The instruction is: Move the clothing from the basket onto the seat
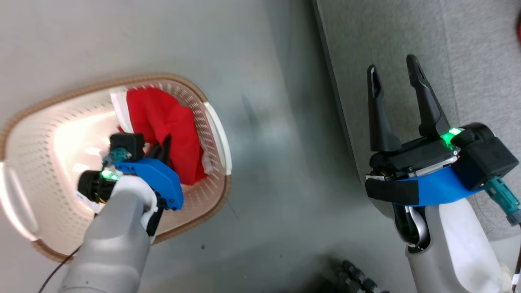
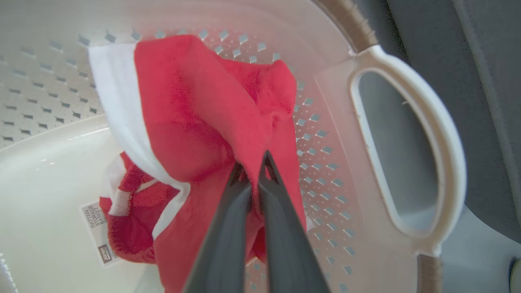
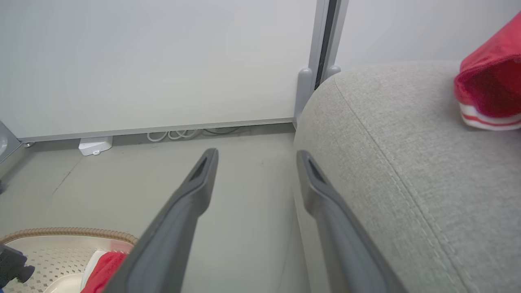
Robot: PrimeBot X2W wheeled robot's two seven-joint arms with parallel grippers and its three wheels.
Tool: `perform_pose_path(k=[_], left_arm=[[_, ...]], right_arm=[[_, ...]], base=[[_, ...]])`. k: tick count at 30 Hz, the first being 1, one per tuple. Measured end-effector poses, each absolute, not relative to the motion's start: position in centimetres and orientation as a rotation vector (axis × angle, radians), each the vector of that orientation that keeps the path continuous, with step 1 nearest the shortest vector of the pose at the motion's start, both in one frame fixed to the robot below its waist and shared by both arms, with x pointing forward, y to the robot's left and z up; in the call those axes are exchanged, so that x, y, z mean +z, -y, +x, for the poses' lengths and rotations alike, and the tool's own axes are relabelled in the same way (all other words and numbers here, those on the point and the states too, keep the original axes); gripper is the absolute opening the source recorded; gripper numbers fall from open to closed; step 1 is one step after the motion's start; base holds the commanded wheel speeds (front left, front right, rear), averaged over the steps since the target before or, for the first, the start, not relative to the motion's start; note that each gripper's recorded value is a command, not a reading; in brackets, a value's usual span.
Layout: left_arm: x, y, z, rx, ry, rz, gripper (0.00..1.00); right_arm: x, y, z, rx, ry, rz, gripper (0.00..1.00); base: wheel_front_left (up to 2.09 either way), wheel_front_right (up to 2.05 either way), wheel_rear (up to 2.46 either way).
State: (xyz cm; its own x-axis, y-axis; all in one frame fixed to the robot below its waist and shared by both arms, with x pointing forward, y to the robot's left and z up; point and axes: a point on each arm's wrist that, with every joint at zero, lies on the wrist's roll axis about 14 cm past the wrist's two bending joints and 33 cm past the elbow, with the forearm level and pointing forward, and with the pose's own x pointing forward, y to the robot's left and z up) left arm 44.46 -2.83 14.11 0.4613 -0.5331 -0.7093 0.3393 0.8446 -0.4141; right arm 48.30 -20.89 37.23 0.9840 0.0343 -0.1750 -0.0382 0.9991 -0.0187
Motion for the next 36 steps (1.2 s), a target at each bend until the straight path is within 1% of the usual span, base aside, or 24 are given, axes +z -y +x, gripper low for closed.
perform_pose_path(k=[12, 24, 33, 36], left_arm=[[27.5, 1.1, 47.3, -0.545, -0.641, -0.183, 0.00], [41.0, 0.4, 46.3, -0.564, -0.338, -0.181, 0.00], [50.7, 1.0, 45.6, -0.613, -0.113, -0.174, 0.00], [53.1, 1.4, 45.4, -0.634, -0.068, -0.166, 0.00]], right_arm=[[43.2, 18.8, 45.8, 0.070, -0.085, 0.025, 1.00], [49.3, 16.2, 42.2, 0.126, 0.018, 0.054, 1.00], [52.1, 14.2, 40.1, 0.183, 0.069, 0.061, 1.00], [52.8, 13.6, 39.7, 0.201, 0.084, 0.061, 1.00]], base=[[0.00, 0.00, 0.00], [0.00, 0.00, 0.00], [0.00, 0.00, 0.00], [0.00, 0.00, 0.00]])
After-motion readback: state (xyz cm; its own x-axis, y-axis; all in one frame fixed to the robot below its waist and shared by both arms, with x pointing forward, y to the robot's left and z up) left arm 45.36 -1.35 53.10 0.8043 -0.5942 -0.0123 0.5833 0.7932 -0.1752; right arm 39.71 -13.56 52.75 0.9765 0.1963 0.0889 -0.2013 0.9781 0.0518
